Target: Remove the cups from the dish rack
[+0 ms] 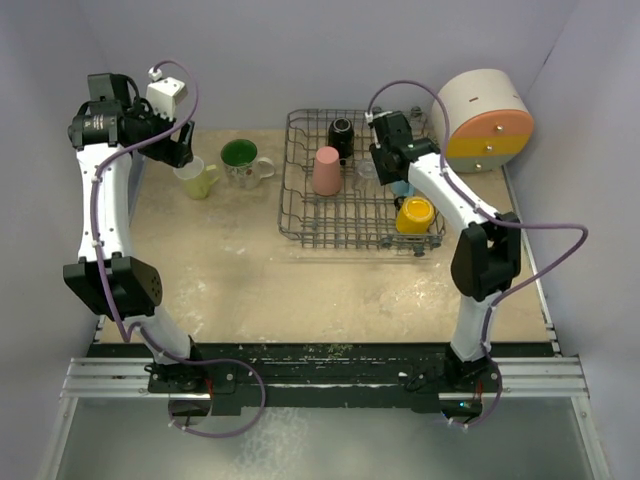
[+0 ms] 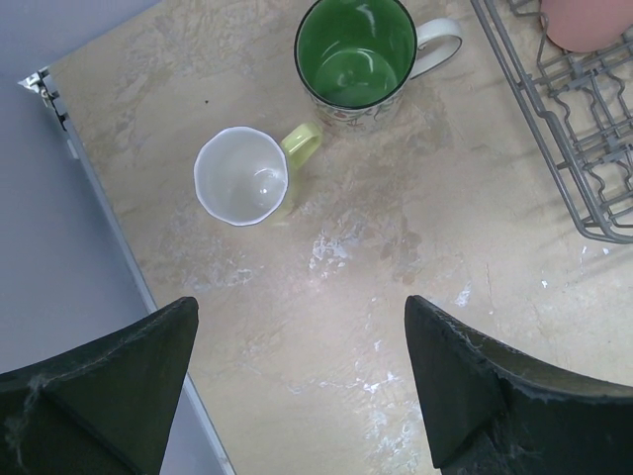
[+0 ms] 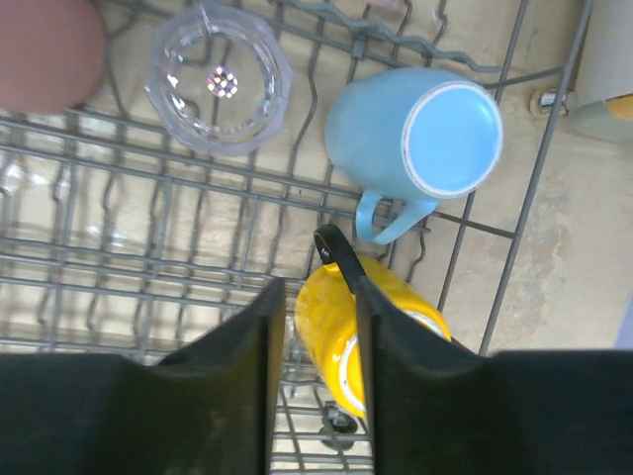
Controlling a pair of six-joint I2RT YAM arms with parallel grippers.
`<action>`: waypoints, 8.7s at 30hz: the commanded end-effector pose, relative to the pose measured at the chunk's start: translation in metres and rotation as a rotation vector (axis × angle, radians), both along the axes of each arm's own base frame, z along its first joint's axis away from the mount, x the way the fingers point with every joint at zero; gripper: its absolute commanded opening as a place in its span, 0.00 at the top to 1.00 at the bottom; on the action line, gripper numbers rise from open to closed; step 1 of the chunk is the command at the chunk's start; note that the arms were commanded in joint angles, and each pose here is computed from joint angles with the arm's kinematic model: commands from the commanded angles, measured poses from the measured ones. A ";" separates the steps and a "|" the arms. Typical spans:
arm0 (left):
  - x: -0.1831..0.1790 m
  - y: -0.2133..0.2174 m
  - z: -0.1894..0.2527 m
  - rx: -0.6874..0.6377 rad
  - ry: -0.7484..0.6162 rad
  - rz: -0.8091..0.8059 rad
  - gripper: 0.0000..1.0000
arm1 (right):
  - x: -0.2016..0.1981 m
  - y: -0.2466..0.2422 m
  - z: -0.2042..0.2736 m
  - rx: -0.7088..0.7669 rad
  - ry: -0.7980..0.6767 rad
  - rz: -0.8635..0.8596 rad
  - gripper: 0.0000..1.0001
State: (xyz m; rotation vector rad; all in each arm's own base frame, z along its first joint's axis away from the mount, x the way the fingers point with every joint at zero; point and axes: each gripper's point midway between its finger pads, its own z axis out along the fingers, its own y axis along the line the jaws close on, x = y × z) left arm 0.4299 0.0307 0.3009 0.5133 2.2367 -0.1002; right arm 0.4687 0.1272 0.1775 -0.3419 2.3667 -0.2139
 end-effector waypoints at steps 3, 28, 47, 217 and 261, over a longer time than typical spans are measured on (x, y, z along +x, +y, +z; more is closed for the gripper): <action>-0.012 -0.006 0.028 -0.009 -0.077 -0.023 0.12 | -0.013 -0.018 -0.052 -0.139 0.144 -0.006 0.49; -0.013 -0.002 0.019 0.010 -0.057 -0.018 0.12 | 0.011 -0.034 -0.102 -0.167 0.204 -0.015 0.44; -0.015 0.002 0.024 0.036 -0.073 -0.003 0.12 | -0.002 -0.041 -0.105 -0.110 0.233 -0.050 1.00; 0.000 -0.086 -0.010 0.013 -0.105 -0.072 0.01 | -0.016 -0.025 0.029 0.265 -0.262 -0.231 0.00; -0.069 -0.100 -0.006 -0.240 -0.002 -0.248 0.01 | 0.053 -0.065 -0.053 0.213 -0.252 -0.306 0.91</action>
